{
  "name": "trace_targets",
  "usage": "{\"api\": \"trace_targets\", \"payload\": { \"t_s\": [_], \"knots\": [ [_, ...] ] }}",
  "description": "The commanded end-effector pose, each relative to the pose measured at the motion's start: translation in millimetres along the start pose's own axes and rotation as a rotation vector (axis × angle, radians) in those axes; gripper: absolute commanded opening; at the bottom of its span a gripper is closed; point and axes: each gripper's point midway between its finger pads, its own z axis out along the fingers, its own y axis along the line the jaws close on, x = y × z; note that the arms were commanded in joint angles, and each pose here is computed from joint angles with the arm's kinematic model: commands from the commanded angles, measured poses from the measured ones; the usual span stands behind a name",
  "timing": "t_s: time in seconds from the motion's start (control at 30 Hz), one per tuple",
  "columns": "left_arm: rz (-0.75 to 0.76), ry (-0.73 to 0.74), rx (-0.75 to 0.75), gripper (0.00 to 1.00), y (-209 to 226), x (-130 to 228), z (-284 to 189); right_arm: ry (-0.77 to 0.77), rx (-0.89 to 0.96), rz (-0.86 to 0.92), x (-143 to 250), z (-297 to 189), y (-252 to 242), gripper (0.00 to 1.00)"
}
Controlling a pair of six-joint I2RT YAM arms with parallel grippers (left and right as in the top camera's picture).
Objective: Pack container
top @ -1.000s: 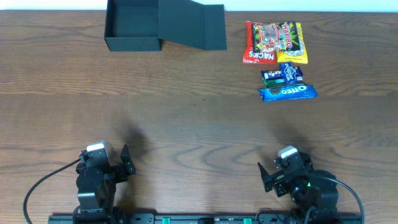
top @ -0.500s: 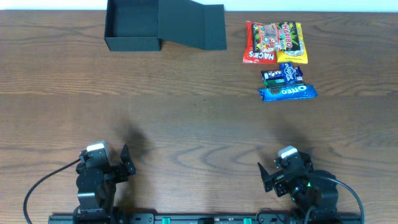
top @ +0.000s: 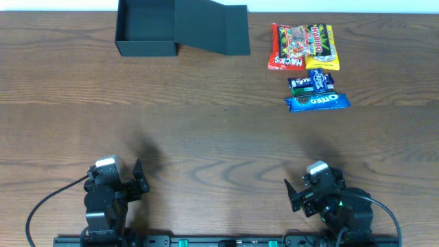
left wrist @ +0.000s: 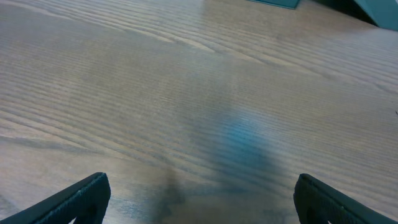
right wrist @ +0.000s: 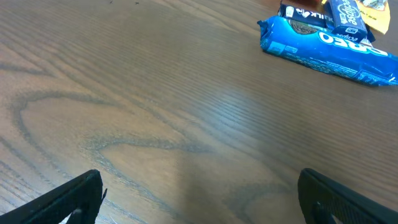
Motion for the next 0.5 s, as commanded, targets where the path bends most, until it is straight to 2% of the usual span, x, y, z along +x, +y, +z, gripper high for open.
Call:
{"api": "trace_targets", "payload": {
  "t_s": [0.0,0.1,0.17,0.27,0.4,0.47],
  "knots": [
    [0.009,0.003,-0.003,0.95,1,2,1,-0.002,-0.016,0.007,1,1,3,0.99],
    [-0.014,-0.002,0.004,0.95,0,1,1,-0.001,-0.016,0.007,1,1,3,0.99],
    [-0.087,0.009,0.048,0.95,-8,3,1,-0.002,-0.016,0.007,1,1,3,0.99],
    [-0.258,0.043,0.148,0.95,-26,5,-1,-0.002,-0.016,0.007,1,1,3,0.99],
    [-0.498,0.077,0.186,0.95,-34,6,-2,-0.002,-0.016,0.007,1,1,3,0.99],
    [-0.55,0.09,0.225,0.96,-40,4,-4,-0.002,-0.016,0.007,1,1,3,0.99]
  ]
}}
